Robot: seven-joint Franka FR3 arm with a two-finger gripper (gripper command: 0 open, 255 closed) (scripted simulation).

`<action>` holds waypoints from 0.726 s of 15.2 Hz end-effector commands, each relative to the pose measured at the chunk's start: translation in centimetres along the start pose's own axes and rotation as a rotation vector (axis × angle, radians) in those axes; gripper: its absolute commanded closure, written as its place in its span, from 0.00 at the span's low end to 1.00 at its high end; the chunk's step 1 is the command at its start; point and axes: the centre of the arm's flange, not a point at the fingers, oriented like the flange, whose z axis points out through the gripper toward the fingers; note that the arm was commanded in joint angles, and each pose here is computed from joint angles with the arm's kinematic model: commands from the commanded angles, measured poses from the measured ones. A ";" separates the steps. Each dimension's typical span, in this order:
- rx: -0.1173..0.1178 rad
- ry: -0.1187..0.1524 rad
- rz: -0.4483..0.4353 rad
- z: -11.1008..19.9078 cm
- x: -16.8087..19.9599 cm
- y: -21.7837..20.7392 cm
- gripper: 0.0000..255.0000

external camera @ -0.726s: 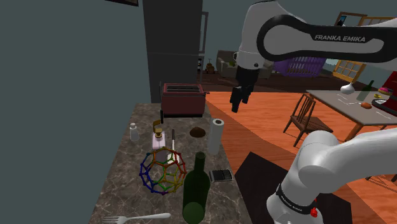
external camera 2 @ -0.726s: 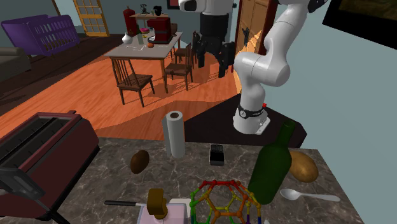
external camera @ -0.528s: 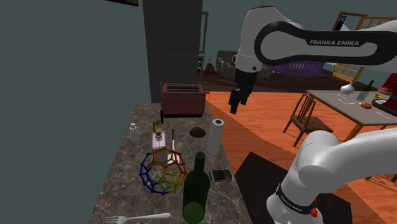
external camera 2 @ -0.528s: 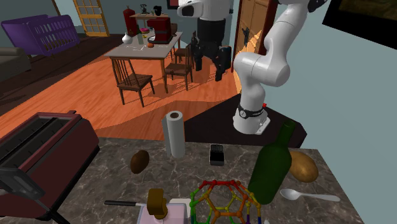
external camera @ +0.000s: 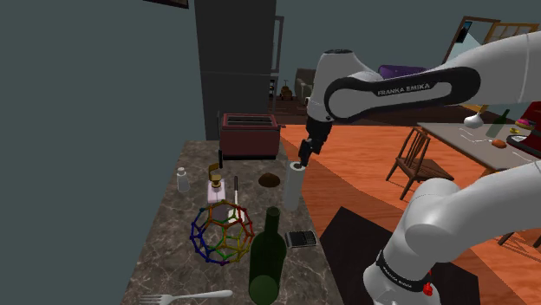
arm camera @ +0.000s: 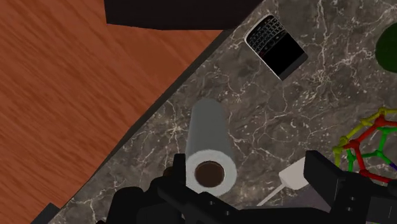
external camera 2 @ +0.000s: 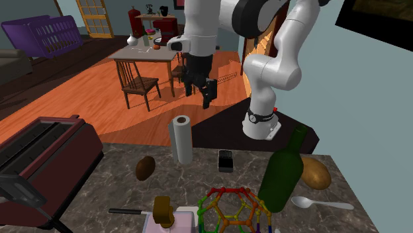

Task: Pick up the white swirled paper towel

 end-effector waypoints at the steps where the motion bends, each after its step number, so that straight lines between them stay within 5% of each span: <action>1: -0.006 0.020 -0.003 2.1 1.1 0.9 0.00; 4: -0.014 0.043 -0.007 5.1 2.6 2.0 0.00; 11: -0.014 0.043 -0.007 8.8 2.3 1.8 0.00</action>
